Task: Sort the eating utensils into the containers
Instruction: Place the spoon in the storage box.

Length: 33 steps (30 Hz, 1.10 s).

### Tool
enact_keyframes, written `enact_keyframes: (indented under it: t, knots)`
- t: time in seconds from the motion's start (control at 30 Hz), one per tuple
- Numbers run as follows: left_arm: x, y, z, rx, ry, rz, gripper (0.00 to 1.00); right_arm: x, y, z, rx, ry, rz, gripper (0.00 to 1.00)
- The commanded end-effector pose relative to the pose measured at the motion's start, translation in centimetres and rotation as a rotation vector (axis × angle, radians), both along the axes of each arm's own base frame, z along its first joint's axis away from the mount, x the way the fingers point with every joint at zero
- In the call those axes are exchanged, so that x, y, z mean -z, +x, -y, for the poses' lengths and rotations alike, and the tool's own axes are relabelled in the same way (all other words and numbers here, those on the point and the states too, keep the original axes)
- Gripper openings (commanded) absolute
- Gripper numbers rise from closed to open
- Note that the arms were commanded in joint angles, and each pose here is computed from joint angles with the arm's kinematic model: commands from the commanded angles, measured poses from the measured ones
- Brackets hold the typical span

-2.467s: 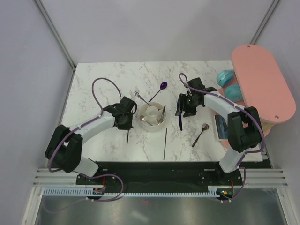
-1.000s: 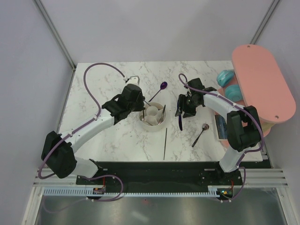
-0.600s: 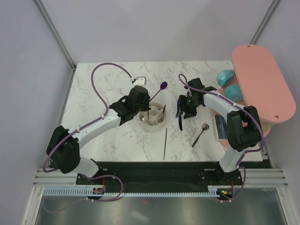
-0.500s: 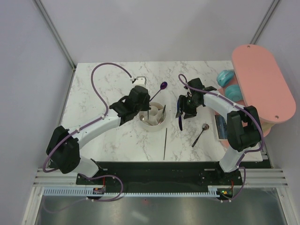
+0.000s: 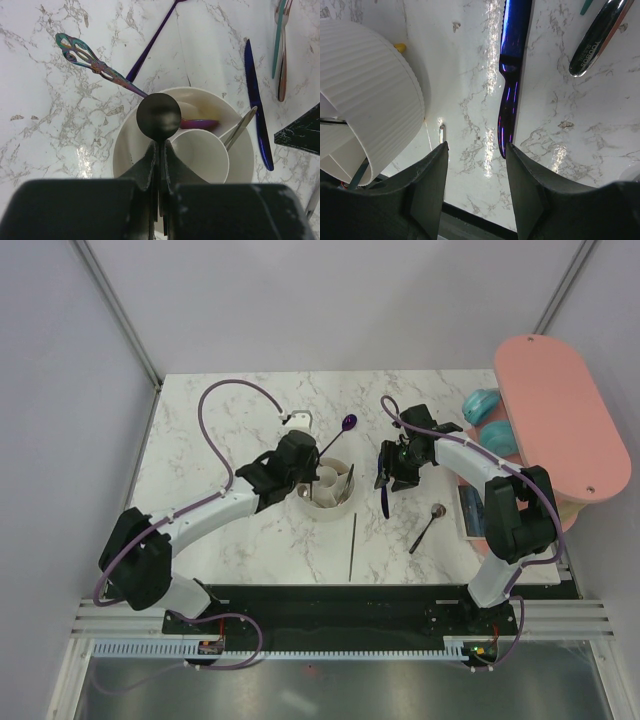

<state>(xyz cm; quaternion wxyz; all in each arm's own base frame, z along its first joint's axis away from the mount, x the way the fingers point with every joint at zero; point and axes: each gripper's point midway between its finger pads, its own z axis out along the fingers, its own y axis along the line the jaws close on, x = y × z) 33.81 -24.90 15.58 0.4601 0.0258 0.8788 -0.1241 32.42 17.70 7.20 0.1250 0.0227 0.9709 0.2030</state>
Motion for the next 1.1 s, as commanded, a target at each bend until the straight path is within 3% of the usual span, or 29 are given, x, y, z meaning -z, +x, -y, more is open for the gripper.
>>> enact_keyframes:
  t: [0.0,0.57,0.77,1.07]
  knots:
    - [-0.8,0.4,0.1,0.000,0.001,0.062,0.02,-1.2,1.0,-0.4,-0.009,0.017,0.036,0.57]
    - [-0.1,-0.6,-0.5,0.023,0.026,0.050,0.03,-1.3,1.4,-0.4,0.001,0.014,0.041,0.57]
    - [-0.4,-1.7,-1.4,0.025,0.028,0.048,0.27,-1.2,1.5,-0.5,0.006,0.021,0.040,0.57]
    - [-0.3,-2.2,-2.0,0.022,0.040,0.039,0.32,-1.2,1.8,-0.8,0.005,0.024,0.041,0.57]
